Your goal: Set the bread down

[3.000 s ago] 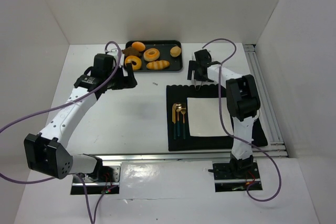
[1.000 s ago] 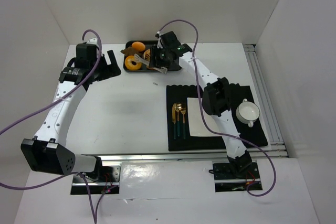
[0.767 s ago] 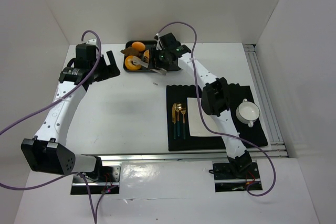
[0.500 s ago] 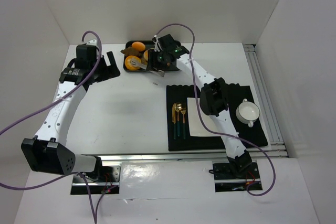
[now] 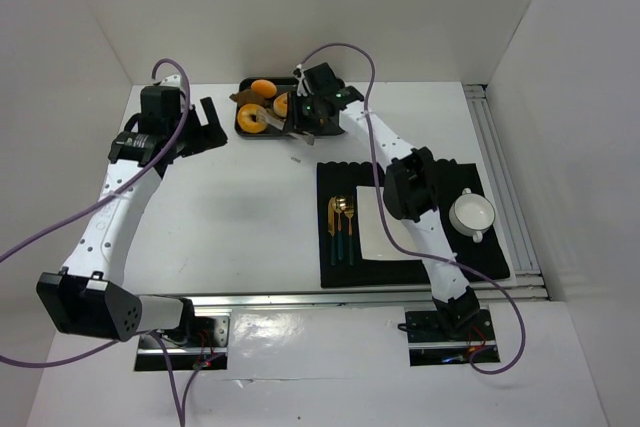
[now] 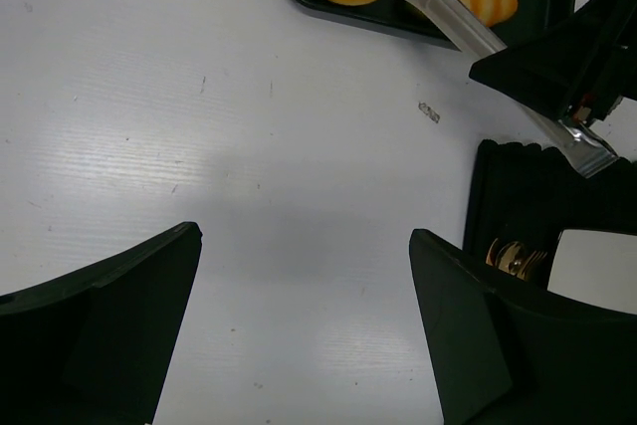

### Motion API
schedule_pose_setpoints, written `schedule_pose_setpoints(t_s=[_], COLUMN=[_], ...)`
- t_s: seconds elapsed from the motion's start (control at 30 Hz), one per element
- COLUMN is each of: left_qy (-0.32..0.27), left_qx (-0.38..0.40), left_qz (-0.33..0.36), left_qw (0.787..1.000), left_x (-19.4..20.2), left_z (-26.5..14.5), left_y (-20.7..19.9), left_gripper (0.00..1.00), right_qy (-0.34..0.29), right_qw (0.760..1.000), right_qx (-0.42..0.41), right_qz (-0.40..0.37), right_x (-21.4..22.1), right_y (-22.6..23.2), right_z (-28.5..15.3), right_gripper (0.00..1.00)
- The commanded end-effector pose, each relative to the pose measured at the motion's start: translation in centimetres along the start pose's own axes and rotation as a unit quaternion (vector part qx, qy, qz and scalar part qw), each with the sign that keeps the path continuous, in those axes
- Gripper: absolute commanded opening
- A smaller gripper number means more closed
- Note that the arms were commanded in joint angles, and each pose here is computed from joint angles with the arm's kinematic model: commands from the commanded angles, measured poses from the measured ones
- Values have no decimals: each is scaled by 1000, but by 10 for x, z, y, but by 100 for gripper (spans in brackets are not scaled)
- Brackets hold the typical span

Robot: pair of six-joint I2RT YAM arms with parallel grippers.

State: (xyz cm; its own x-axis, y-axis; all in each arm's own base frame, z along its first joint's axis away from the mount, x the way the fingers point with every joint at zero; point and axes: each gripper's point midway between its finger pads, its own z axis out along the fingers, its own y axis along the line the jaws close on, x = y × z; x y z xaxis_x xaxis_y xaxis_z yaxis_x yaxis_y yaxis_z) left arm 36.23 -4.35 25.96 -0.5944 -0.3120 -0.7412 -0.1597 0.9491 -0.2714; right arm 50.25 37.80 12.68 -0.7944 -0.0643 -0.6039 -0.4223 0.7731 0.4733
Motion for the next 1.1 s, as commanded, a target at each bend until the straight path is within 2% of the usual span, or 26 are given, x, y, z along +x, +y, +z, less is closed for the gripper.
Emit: schedule_pose_setpoints(t_s=[0.0, 0.17, 0.23, 0.27, 0.3, 0.33, 0.37, 0.4, 0.43, 0.47, 0.5, 0.53, 0.57, 0.63, 0.67, 0.73, 0.8, 0.87, 0.9, 0.97, 1.07], left_qy=[-23, -22, -20, -20, -18, -23, -21, -21, -25, -23, -28, -24, -22, -26, -25, -14, -16, -12, -16, -16, -14], left_qx=[0, 4, 9, 9, 13, 15, 20, 20, 21, 26, 28, 26, 30, 32, 36, 37, 44, 43, 44, 44, 49], left_qz=[-4, -9, -9, -9, -9, -9, -9, -13, -13, -13, -13, -13, -13, -13, -13, -17, -17, -17, -17, -17, -17], left_qw=[1000, 1000, 1000, 1000, 1000, 1000, 1000, 1000, 999, 999, 999, 999, 999, 999, 999, 999, 999, 999, 999, 999, 999], left_x=[-8, -7, -5, -5, -4, -6, -5, -5, -7, -6, -8, -4, -4, -5, -5, 1, 1, 4, 3, 3, 3], left_z=[-11, -11, -12, -12, -12, -15, -16, -16, -19, -19, -23, -21, -21, -24, -24, -23, -26, -25, -28, -28, -28], left_y=[2, 0, -1, -1, -2, -3, -5, -5, -5, -7, -7, -6, -8, -8, -10, -9, -12, -11, -11, -11, -13], left_gripper=[99, 99, 99, 99, 99, 99, 99, 99, 99, 99, 99, 99, 99, 99, 99, 99, 99, 99, 99, 99, 99], right_qy=[-104, -153, -140, -160, -167, -138, -142, -177, -178, -141, -138, -160, -125, -139, -103, -113, -84, -96, -82, -94, -80], right_qw=[993, 987, 990, 987, 985, 988, 987, 979, 978, 980, 978, 973, 972, 965, 965, 959, 952, 948, 942, 937, 928], right_qx=[-37, -25, 0, 9, 33, 63, 77, 99, 113, 139, 153, 167, 194, 212, 225, 229, 246, 242, 249, 251, 269], right_qz=[-34, -39, -34, -33, -36, -20, -18, -14, -8, 7, 20, 21, 48, 67, 84, 119, 162, 186, 209, 226, 247], right_x=[-68, -92, -79, -85, -82, -56, -47, -51, -42, -7, 6, 12, 48, 72, 106, 131, 171, 187, 204, 213, 233], right_y=[49, 59, 52, 54, 47, 22, 18, 13, 4, -18, -25, -25, -43, -46, -55, -53, -62, -58, -61, -58, -61], right_z=[-72, -131, -141, -171, -183, -179, -190, -231, -244, -241, -253, -283, -283, -314, -311, -331, -333, -346, -347, -360, -370], right_gripper=[26, 26, 26, 26, 26, 26, 26, 26, 26, 26, 26, 26, 26, 26, 26, 26, 26, 26, 26, 26, 26])
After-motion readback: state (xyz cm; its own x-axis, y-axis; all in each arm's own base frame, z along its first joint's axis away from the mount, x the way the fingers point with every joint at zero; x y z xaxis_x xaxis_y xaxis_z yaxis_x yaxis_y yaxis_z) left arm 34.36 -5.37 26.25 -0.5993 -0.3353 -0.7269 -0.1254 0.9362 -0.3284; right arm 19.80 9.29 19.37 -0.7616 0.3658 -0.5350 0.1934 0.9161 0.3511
